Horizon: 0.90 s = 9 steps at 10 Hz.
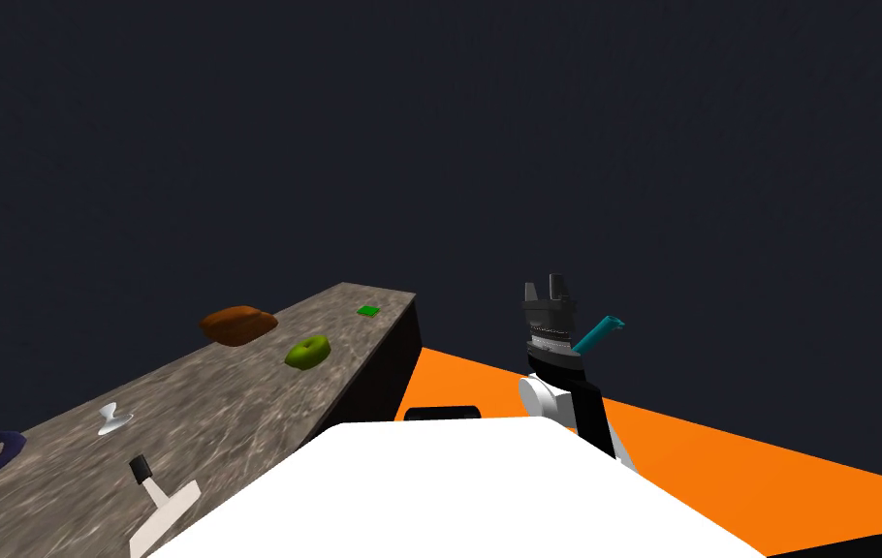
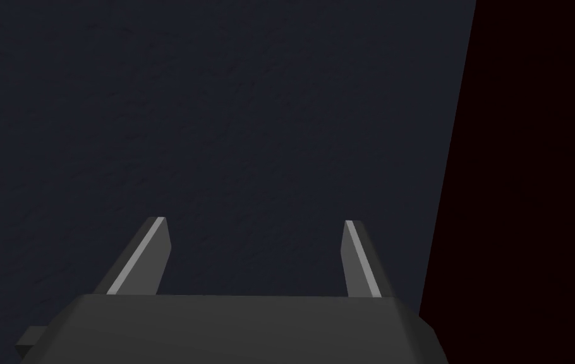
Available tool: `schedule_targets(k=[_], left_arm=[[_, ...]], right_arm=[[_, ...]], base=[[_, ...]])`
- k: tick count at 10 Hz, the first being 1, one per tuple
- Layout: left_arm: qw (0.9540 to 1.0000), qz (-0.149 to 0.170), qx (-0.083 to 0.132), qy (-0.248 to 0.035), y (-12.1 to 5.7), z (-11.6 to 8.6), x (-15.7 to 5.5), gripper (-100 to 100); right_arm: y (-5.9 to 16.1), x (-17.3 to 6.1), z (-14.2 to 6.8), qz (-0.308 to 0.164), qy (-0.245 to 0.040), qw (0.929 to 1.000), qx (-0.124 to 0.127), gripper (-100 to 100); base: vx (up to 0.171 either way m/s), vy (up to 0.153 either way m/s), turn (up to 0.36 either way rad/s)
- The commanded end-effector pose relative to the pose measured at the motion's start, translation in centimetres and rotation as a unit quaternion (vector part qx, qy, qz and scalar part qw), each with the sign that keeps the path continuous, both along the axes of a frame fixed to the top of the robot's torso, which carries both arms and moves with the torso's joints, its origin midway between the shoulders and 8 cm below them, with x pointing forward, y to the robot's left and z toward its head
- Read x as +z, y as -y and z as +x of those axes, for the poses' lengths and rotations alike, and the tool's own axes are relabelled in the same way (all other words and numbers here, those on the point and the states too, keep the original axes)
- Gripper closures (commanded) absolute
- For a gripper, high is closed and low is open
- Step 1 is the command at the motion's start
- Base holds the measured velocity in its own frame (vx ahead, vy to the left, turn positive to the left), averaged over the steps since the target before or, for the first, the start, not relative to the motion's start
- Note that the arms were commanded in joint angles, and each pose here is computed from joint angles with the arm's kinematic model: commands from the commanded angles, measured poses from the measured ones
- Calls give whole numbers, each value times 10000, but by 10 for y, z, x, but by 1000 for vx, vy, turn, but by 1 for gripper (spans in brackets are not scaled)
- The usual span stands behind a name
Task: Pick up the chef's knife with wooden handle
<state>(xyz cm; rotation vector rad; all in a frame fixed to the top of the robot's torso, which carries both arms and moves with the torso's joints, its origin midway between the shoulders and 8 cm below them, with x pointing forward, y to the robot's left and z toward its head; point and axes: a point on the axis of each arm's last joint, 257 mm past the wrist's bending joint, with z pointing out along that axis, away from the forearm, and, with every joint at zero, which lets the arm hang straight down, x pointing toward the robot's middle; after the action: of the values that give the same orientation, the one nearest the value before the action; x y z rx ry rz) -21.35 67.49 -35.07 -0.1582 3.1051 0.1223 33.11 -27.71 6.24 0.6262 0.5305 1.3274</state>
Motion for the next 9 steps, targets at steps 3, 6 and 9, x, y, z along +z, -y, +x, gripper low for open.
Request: schedule_targets(k=[3, 6, 9], left_arm=[[10000, -2, -9, -1, 0, 0, 0, 100], [10000, -2, -3, 1, 0, 0, 0, 0], [9999, 24, -98, 23, -6, 21, 8, 100]], right_arm=[[0, 0, 0, 0, 0, 10000, 0, 0], [0, 0, 0, 0, 0, 10000, 0, 0], [0, 0, 0, 0, 0, 10000, 0, 0]], base=[[0, 0, 0], [0, 0, 0], [-20, -4, 71]])
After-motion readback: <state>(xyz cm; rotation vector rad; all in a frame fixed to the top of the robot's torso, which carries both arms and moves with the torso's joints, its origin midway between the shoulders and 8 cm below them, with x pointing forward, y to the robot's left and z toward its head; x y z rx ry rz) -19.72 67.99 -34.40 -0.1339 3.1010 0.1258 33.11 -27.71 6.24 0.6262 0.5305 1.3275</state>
